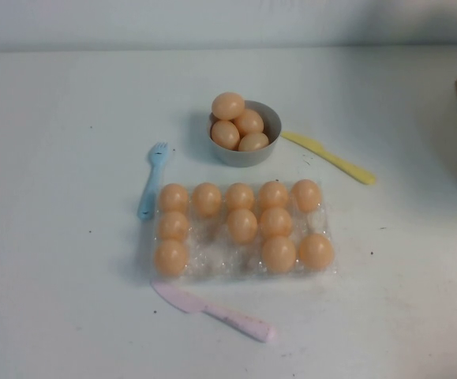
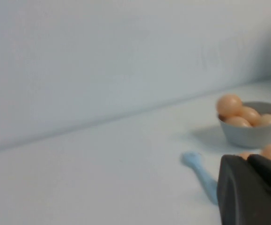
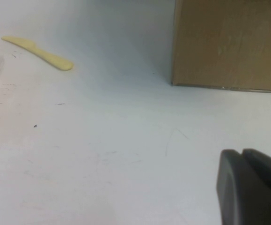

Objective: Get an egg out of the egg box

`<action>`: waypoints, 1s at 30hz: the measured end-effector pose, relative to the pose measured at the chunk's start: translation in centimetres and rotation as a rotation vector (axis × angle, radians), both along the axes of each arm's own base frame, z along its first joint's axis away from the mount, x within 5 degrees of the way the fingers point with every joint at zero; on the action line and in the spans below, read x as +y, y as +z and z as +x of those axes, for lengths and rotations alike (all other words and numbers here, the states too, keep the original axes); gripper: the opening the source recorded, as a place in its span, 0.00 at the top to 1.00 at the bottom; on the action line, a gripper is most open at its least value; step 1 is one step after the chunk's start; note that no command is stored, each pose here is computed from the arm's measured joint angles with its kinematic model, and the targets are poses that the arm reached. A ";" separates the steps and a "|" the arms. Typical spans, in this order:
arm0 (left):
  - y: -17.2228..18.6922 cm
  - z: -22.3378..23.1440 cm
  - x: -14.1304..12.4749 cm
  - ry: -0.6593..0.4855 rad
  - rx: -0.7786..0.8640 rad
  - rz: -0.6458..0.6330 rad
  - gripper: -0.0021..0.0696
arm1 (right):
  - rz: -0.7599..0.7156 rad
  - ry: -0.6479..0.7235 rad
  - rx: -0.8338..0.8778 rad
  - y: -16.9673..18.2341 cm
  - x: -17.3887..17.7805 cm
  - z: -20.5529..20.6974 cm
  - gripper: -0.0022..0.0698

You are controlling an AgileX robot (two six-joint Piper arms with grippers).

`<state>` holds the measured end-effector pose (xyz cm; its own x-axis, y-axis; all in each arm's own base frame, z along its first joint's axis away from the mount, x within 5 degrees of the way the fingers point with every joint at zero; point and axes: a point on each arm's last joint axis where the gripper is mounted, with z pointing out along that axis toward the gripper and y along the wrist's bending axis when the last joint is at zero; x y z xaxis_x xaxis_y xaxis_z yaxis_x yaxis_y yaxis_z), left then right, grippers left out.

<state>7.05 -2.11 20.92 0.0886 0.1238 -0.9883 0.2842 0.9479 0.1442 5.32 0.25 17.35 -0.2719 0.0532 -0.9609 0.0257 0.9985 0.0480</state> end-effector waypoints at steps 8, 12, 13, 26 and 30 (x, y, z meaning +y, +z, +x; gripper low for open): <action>1.0 -1.3 2.0 0.262 -0.166 0.000 0.97 | 0.000 0.000 0.000 0.0 0.0 0.0 0.99; 0.7 -1.5 2.3 0.331 -0.141 0.012 0.97 | 0.000 0.000 0.000 0.0 0.0 0.0 0.99; 0.6 -1.5 2.4 0.343 -0.130 0.015 0.97 | 0.000 0.000 0.000 0.0 0.0 0.0 0.99; -3.3 -1.7 2.1 0.307 0.292 0.052 0.98 | 0.000 0.000 0.000 0.0 0.0 0.0 0.99; -3.6 -1.7 2.0 0.309 0.335 0.011 0.98 | 0.000 0.000 0.000 0.0 0.0 0.0 0.99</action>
